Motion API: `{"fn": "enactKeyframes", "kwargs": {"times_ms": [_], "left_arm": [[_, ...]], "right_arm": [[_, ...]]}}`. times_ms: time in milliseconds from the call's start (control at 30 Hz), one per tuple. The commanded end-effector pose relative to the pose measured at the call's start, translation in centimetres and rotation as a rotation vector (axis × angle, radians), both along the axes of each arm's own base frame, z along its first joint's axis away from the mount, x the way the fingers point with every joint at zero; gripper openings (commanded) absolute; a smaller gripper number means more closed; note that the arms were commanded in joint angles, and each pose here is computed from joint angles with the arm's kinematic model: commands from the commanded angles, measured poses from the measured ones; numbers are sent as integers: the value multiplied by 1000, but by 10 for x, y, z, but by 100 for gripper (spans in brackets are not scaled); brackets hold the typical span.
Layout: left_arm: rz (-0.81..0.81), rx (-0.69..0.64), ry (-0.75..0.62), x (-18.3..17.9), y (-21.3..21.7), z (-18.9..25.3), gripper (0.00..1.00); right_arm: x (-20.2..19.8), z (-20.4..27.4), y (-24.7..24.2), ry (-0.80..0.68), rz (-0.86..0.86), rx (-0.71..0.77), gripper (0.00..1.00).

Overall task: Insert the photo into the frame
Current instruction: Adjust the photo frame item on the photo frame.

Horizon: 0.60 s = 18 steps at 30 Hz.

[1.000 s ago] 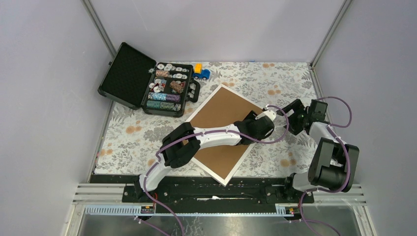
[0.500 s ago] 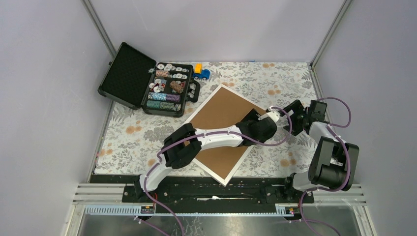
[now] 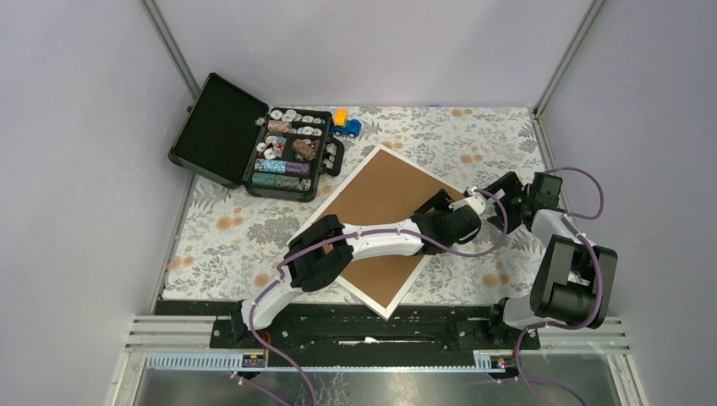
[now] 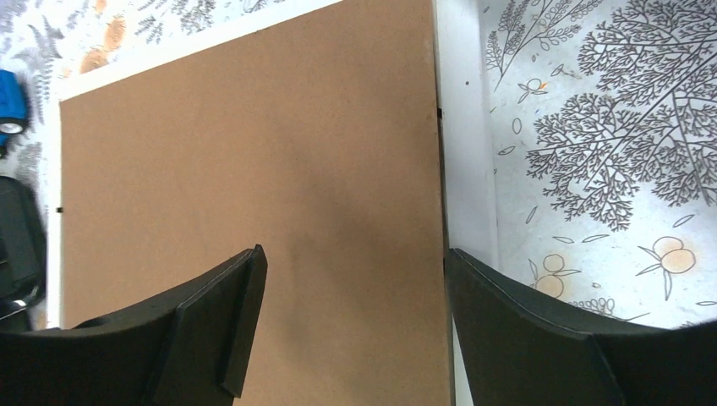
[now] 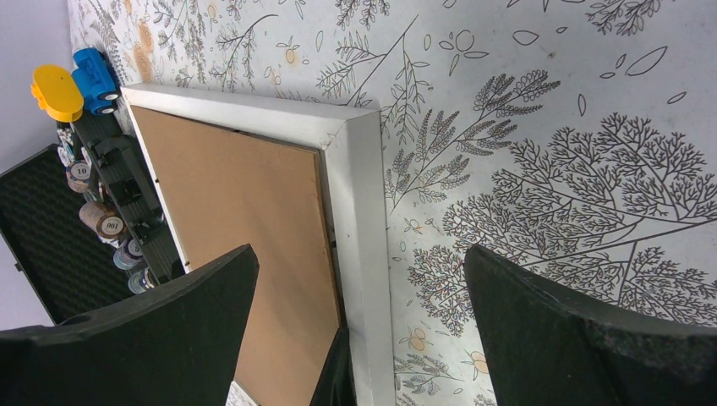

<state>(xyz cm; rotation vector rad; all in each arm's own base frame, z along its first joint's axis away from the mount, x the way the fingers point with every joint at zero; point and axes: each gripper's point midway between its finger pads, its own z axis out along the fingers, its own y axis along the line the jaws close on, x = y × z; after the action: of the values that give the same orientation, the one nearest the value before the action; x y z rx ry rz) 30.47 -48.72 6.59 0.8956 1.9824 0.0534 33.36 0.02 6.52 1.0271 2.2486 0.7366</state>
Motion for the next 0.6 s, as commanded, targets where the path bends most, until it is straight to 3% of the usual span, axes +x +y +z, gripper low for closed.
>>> {"fn": "enactKeyframes", "kwargs": {"times_ms": [0,233,333,567], "left_arm": [[39,72,-123,18,9,28,81],[80,18,-197,24,16,64,73],[87,0,-213,27,17,75,72],[104,-20,-223,30,24,80,69]], "right_arm": [[3,5,-1,-3,2,-6,100],[-8,-7,-13,170,-105,-14,100],[-7,-12,1,198,-58,63,100],[2,-29,41,260,98,44,95]]}}
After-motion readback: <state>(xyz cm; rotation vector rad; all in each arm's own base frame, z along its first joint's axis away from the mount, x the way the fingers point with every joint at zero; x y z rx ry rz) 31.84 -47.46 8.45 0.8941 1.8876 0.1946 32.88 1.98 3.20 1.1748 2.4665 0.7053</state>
